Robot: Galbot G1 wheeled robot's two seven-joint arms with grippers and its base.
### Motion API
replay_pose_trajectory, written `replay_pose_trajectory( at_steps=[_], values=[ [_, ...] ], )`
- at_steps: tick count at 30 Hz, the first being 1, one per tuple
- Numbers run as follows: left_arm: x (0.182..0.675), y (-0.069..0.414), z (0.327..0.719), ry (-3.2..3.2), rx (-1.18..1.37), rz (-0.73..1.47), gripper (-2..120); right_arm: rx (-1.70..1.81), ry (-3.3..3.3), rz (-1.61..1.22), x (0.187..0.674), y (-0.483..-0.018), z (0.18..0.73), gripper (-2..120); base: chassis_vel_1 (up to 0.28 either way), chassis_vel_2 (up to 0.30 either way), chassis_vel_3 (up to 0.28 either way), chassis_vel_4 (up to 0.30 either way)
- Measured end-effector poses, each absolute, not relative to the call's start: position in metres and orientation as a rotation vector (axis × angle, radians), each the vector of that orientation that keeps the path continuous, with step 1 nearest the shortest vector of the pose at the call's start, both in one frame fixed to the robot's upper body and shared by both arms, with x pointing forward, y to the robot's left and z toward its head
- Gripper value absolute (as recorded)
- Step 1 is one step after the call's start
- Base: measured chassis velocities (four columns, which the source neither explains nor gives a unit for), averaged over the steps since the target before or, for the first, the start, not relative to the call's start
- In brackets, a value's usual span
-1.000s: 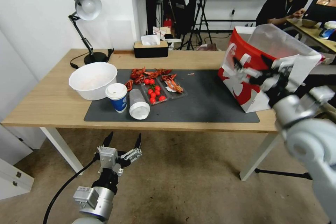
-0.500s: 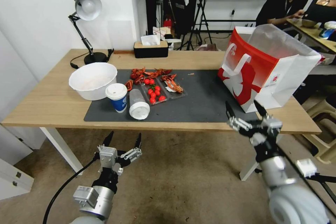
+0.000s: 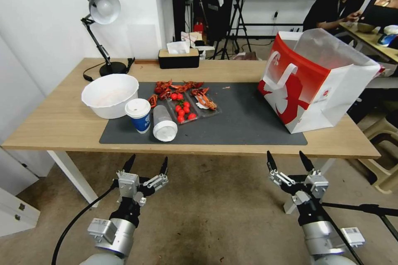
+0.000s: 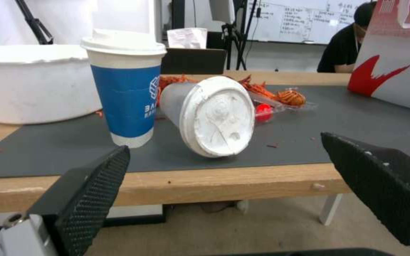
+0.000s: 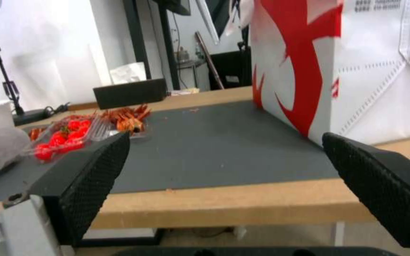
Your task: Pick up the trash from the table and place it into the takeout bag.
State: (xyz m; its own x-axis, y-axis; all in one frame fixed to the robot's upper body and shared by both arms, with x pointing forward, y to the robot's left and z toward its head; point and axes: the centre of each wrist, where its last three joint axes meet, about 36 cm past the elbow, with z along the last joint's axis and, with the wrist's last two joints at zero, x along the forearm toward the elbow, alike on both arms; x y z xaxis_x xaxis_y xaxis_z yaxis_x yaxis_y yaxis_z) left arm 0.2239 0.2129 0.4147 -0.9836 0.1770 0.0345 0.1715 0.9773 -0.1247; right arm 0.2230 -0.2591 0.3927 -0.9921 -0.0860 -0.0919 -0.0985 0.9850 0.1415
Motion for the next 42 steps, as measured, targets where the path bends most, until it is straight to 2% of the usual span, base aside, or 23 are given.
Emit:
replay_pose_trajectory(
  at_steps=[10,17,22,29,42],
  values=[
    [0.228,0.214,0.414,-3.088,-0.263,0.193,100,-0.125,3.062,0.222,0.219,-0.261,0.388,100,0.000,0.000,0.000,0.000],
    [0.242,0.225,0.420,-3.141,-0.168,0.204,100,-0.166,3.073,0.221,0.229,-0.262,0.385,100,0.000,0.000,0.000,0.000],
    [0.266,0.239,0.421,-3.174,-0.114,0.346,100,-0.202,3.082,0.213,0.239,-0.265,0.387,100,0.000,0.000,0.000,0.000],
    [0.298,0.254,0.406,-3.181,-0.130,0.425,100,-0.194,3.088,0.203,0.240,-0.267,0.389,100,0.000,0.000,0.000,0.000],
    [0.349,0.287,0.397,-3.179,-0.213,0.371,100,-0.155,3.098,0.197,0.236,-0.263,0.389,100,0.000,0.000,0.000,0.000]
  ],
)
